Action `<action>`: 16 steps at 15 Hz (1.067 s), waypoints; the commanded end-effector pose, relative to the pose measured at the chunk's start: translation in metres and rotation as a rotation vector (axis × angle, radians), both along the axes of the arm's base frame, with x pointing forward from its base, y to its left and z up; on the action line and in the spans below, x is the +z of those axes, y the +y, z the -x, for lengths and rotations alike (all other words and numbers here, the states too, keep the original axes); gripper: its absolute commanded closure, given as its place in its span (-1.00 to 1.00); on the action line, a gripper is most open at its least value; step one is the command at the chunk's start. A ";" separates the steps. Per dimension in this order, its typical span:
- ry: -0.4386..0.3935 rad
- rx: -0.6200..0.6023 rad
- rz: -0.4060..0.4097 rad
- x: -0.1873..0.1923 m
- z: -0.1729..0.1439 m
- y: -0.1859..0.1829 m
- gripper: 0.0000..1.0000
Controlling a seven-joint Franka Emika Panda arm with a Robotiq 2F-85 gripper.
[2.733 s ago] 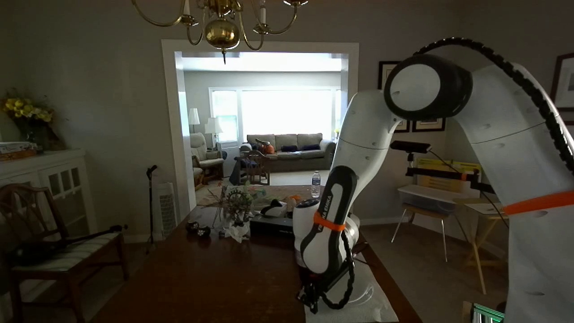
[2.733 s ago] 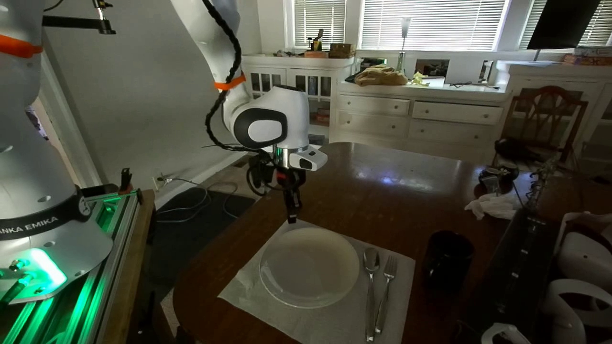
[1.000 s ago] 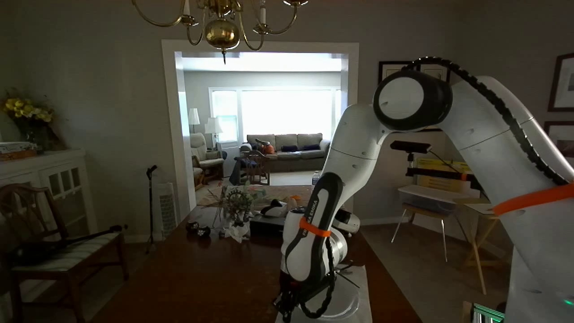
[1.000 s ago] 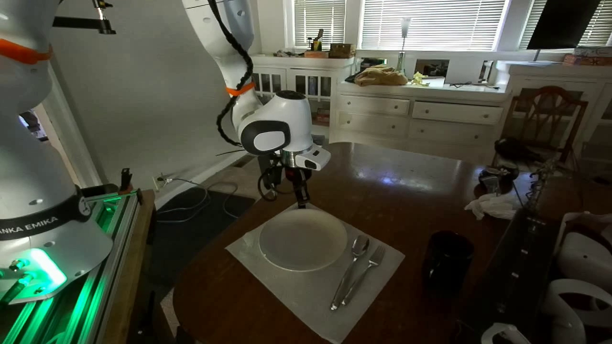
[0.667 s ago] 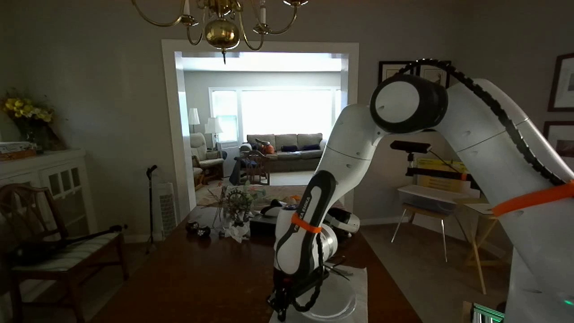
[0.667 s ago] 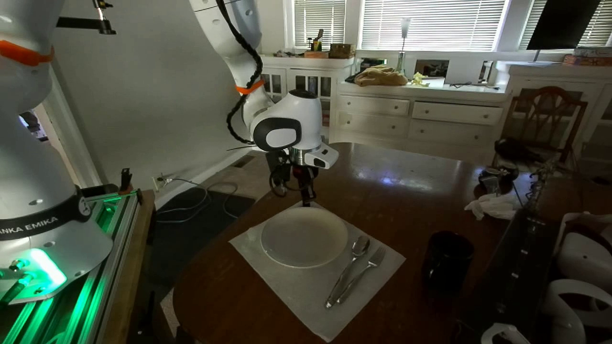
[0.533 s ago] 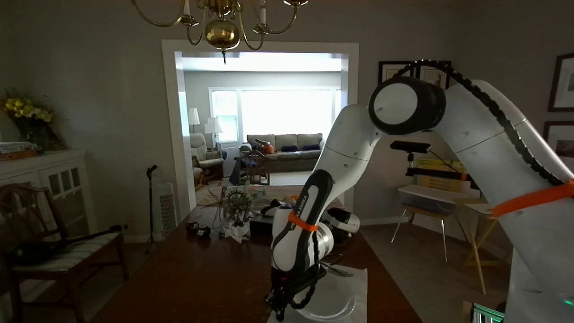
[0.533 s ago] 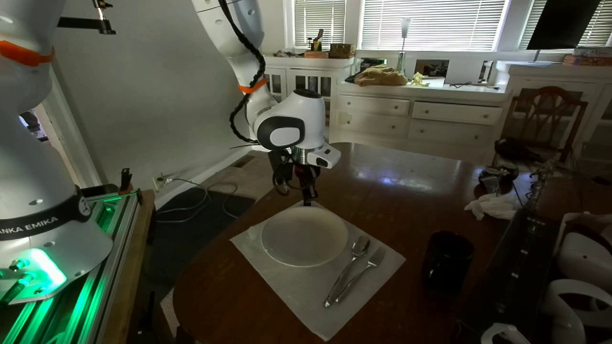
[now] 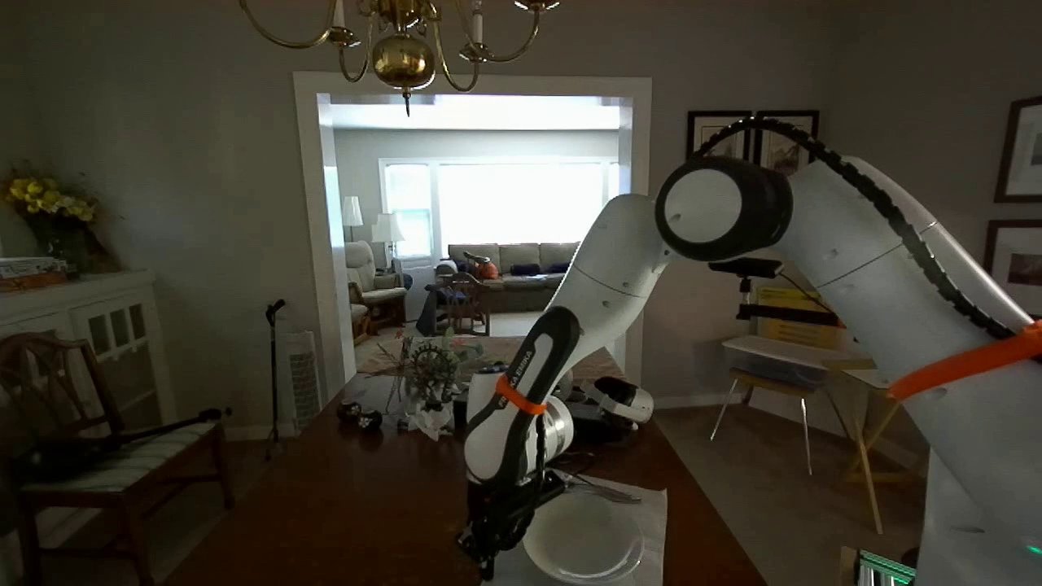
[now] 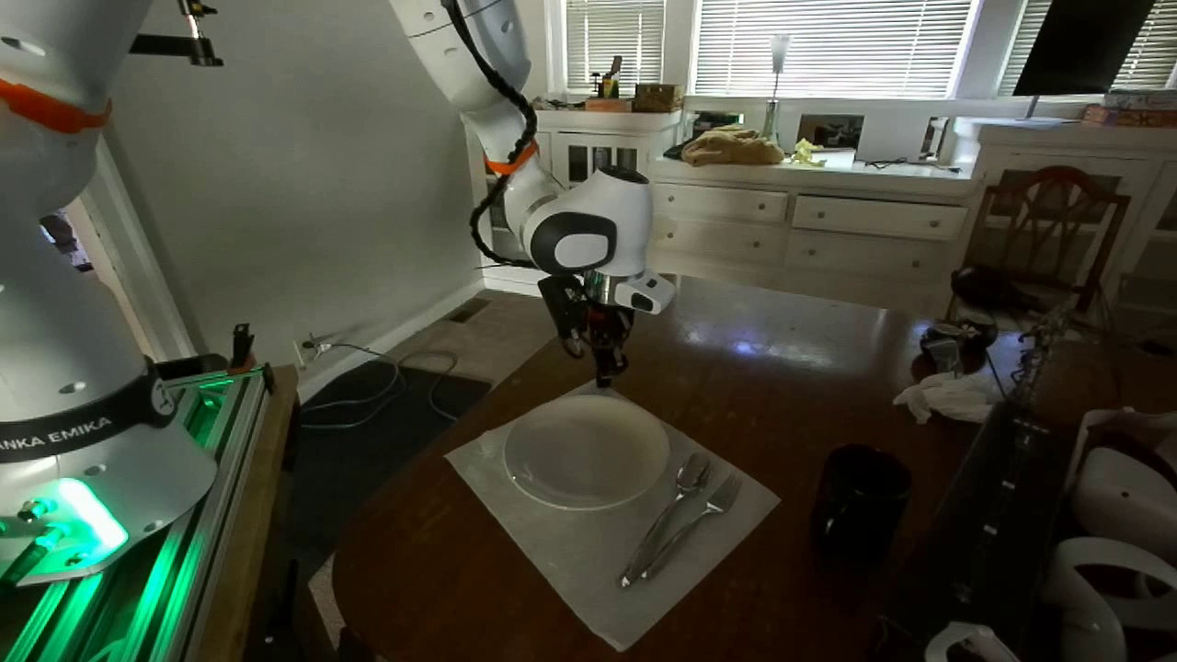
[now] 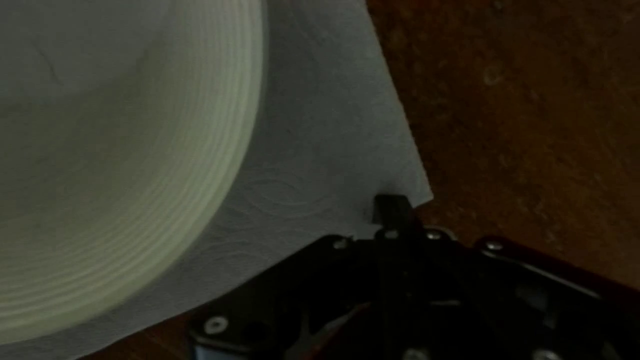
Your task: Move the white towel to the left.
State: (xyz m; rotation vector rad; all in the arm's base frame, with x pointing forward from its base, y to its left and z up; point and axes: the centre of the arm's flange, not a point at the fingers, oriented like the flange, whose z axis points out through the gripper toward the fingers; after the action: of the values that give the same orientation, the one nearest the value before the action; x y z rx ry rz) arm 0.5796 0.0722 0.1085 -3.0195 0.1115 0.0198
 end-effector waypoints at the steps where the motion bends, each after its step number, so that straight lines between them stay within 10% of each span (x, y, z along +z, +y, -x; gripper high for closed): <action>1: 0.039 -0.004 0.007 -0.007 -0.027 0.009 0.99; 9: 0.178 -0.004 0.059 0.054 0.009 0.015 0.99; 16: 0.232 0.024 0.113 0.033 0.026 0.003 0.99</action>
State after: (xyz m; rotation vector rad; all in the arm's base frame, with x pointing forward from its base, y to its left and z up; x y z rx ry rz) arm 0.5645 0.0758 0.1541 -3.0869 0.1165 0.3493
